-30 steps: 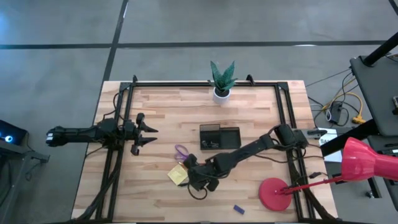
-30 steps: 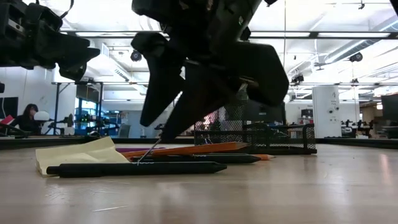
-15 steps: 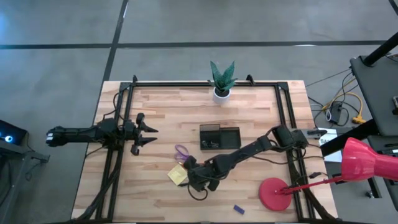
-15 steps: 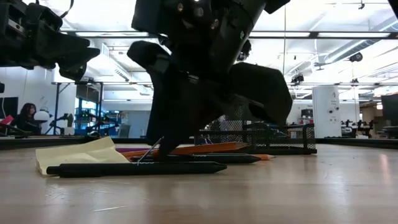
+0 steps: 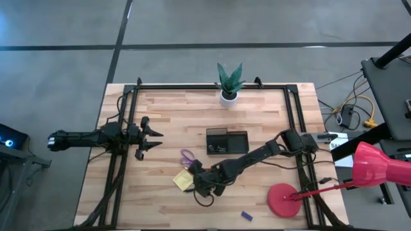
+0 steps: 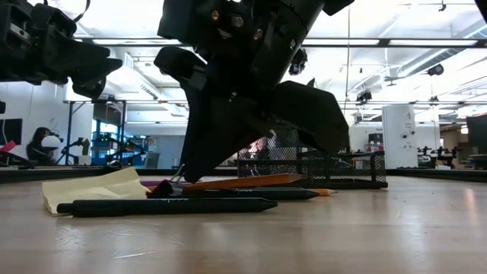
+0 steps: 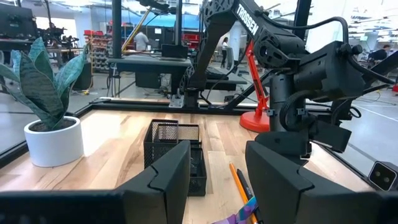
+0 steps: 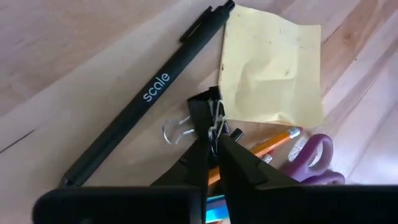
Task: Pick and place office supplies into organizer
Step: Put the black clip into the black organizer
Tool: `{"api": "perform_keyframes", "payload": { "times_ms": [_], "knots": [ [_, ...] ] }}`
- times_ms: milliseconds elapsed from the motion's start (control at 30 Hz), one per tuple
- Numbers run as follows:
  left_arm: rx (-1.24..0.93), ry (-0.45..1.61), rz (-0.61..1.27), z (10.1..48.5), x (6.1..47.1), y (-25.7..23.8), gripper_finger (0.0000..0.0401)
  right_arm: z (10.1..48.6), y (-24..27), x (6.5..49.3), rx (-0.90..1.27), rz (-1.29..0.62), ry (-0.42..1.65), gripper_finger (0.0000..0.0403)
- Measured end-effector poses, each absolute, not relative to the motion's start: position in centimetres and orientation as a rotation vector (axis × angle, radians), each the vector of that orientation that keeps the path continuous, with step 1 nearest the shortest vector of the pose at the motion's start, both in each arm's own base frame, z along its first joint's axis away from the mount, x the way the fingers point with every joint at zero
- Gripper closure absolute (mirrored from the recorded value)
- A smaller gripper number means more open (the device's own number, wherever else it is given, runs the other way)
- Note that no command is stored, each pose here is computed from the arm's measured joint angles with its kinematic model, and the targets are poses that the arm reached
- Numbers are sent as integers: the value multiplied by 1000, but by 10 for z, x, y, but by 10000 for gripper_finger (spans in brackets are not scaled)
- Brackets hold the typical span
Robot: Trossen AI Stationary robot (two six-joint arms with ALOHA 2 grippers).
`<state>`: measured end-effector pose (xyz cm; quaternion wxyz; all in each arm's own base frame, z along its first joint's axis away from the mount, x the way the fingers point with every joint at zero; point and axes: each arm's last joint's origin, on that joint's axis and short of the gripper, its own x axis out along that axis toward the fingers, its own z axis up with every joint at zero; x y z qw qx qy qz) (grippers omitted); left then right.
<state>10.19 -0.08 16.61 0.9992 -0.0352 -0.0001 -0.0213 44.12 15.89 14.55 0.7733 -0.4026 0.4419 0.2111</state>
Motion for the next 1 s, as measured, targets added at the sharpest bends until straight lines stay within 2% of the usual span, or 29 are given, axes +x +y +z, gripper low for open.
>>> {"api": "perform_keyframes", "payload": {
  "times_ms": [300, 533, 667, 1000],
  "knots": [
    [-71, 0, -43, 166, 102, -1, 260, 160, 147, 446, -710, 355, 1024, 395],
    [-71, 0, -43, 166, 102, -1, 260, 193, 121, 462, -330, 80, 991, 395],
    [-70, 0, -43, 166, 102, -1, 260, 216, 107, 462, -219, -115, 982, 395],
    [-70, 0, -43, 166, 102, -1, 260, 245, 104, 429, -134, -366, 1261, 395]
  ]
}}
